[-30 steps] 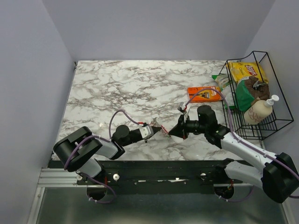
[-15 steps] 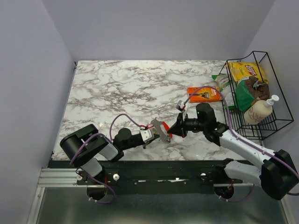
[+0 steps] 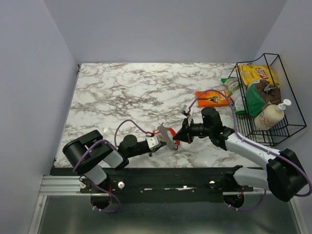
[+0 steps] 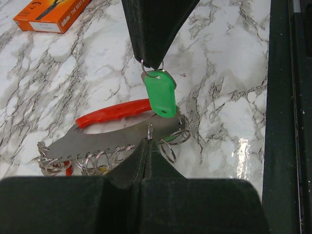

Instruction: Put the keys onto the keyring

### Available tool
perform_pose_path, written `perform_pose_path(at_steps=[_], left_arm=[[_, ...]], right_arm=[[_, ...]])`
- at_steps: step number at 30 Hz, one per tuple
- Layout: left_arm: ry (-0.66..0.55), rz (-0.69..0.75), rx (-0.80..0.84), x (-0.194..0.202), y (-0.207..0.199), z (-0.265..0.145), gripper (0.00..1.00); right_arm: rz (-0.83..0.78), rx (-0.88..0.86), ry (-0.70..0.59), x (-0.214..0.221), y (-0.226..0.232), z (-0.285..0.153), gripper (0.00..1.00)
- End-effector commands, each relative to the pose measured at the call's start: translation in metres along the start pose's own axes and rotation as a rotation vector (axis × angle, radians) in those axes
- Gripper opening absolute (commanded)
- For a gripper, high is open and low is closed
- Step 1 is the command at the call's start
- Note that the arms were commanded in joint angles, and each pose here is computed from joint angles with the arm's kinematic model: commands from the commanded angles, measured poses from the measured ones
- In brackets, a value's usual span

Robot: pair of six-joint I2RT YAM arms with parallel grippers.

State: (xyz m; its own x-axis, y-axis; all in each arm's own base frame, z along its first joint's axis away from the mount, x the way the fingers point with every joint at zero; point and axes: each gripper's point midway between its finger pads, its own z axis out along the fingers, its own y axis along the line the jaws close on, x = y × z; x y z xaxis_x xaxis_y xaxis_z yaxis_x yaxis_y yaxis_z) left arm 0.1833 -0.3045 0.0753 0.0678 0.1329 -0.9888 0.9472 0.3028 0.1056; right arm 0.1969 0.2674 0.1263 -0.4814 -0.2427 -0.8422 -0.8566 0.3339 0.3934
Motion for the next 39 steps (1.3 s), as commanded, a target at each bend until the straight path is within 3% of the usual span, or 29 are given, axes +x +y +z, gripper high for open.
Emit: perform_pose_path(at_steps=[1, 39], left_arm=[[-0.345, 0.125, -0.059, -0.091, 0.012, 0.000, 0.00], [-0.401, 0.121, -0.100, -0.112, 0.010, 0.000, 0.00]], right_arm=[[-0.017, -0.047, -0.031, -0.006, 0.003, 0.005, 0.01], [0.059, -0.109, -0.007, 0.025, 0.002, 0.018, 0.01]])
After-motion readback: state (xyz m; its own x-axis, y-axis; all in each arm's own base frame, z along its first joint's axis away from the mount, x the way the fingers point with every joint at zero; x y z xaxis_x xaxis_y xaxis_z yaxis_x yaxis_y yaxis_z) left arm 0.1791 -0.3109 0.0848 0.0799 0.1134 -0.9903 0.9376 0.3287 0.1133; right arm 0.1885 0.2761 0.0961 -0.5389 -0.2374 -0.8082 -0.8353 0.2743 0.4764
